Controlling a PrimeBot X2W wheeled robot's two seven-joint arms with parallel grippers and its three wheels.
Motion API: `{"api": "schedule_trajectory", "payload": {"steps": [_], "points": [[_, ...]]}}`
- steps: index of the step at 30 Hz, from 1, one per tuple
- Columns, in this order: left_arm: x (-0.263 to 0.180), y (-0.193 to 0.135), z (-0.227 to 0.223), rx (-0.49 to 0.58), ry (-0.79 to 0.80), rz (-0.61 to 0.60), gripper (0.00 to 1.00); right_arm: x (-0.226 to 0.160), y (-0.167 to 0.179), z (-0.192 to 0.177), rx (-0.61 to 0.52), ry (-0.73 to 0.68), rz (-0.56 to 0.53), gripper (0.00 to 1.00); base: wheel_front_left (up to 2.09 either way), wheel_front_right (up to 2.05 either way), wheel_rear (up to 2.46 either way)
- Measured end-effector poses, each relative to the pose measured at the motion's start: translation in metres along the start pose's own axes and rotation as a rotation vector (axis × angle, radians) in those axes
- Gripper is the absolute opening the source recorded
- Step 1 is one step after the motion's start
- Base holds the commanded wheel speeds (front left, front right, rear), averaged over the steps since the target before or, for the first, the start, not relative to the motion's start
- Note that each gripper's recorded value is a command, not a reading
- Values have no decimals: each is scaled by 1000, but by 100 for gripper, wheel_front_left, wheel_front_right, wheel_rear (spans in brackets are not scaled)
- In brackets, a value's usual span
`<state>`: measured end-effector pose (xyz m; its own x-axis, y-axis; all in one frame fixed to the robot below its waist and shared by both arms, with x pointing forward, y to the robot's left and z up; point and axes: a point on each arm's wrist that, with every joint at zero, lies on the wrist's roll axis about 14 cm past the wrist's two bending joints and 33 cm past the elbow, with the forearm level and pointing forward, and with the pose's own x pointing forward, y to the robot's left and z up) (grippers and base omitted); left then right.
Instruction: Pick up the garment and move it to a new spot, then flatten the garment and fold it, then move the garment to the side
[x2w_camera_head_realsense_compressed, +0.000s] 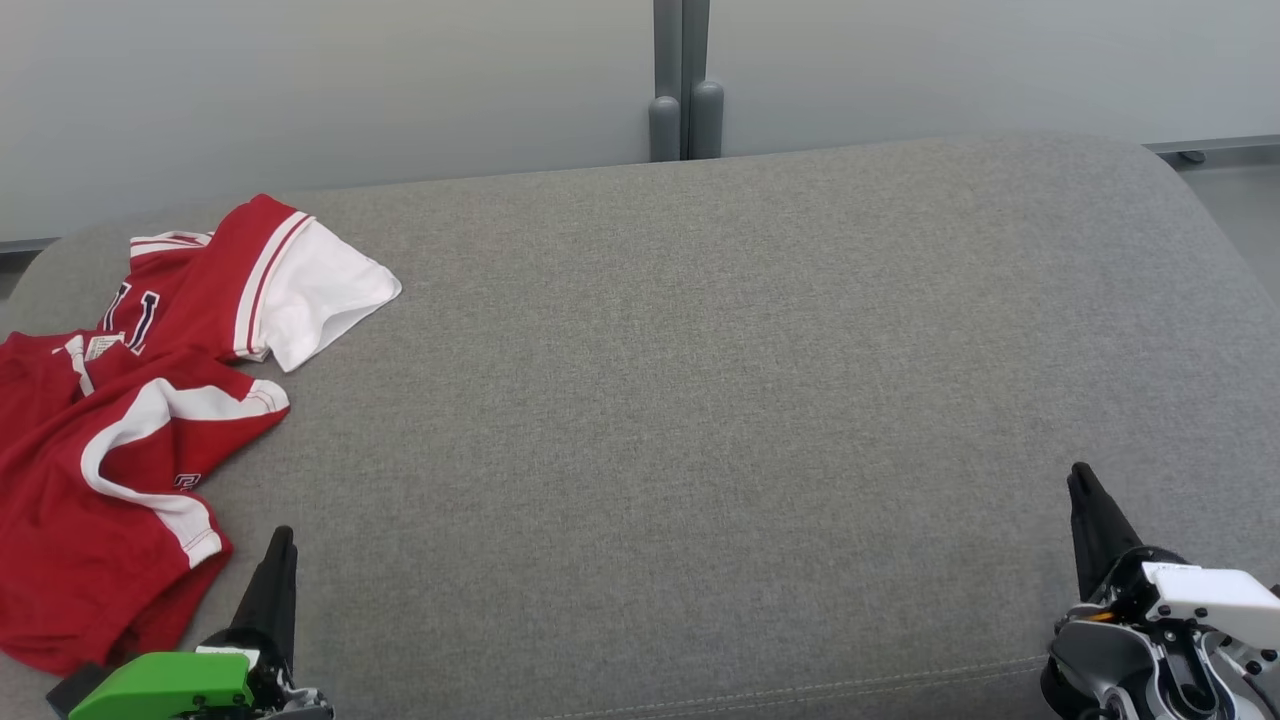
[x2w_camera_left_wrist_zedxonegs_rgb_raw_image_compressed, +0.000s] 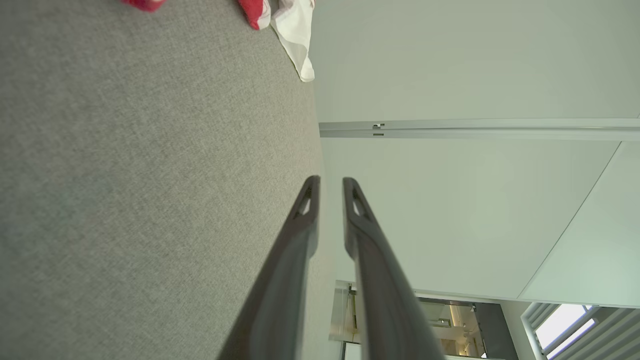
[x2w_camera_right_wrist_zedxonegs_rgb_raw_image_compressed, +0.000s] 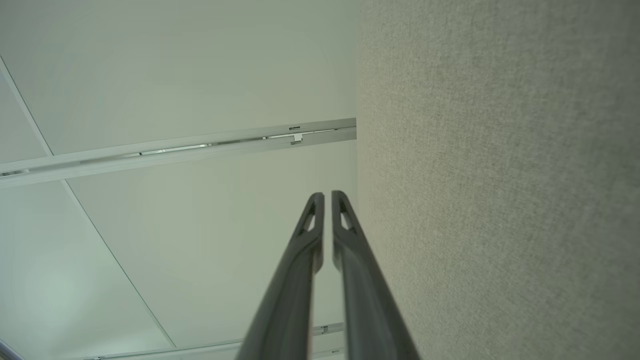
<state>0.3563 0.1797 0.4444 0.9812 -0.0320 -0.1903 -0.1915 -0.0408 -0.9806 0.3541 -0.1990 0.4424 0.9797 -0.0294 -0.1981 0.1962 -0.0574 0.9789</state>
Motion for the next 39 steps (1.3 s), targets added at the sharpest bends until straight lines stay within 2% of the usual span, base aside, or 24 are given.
{"api": "schedule_trajectory", "payload": {"steps": [6, 14, 24, 39], "points": [[-2, 3, -3, 8, -3, 10, 100, -2, -5, -2, -2, -6, -13, 100, 0, 0, 0], [-1, 0, -8, 46, -2, 0, 100, -1, -4, -6, -70, -4, -13, 100, 0, 0, 0], [3, -8, -11, 209, 4, -10, 100, 3, 8, -4, -261, 4, 5, 100, 0, 0, 0], [9, -36, -15, 583, -10, -67, 100, 7, 25, -17, -553, 15, 43, 100, 0, 0, 0]]}}
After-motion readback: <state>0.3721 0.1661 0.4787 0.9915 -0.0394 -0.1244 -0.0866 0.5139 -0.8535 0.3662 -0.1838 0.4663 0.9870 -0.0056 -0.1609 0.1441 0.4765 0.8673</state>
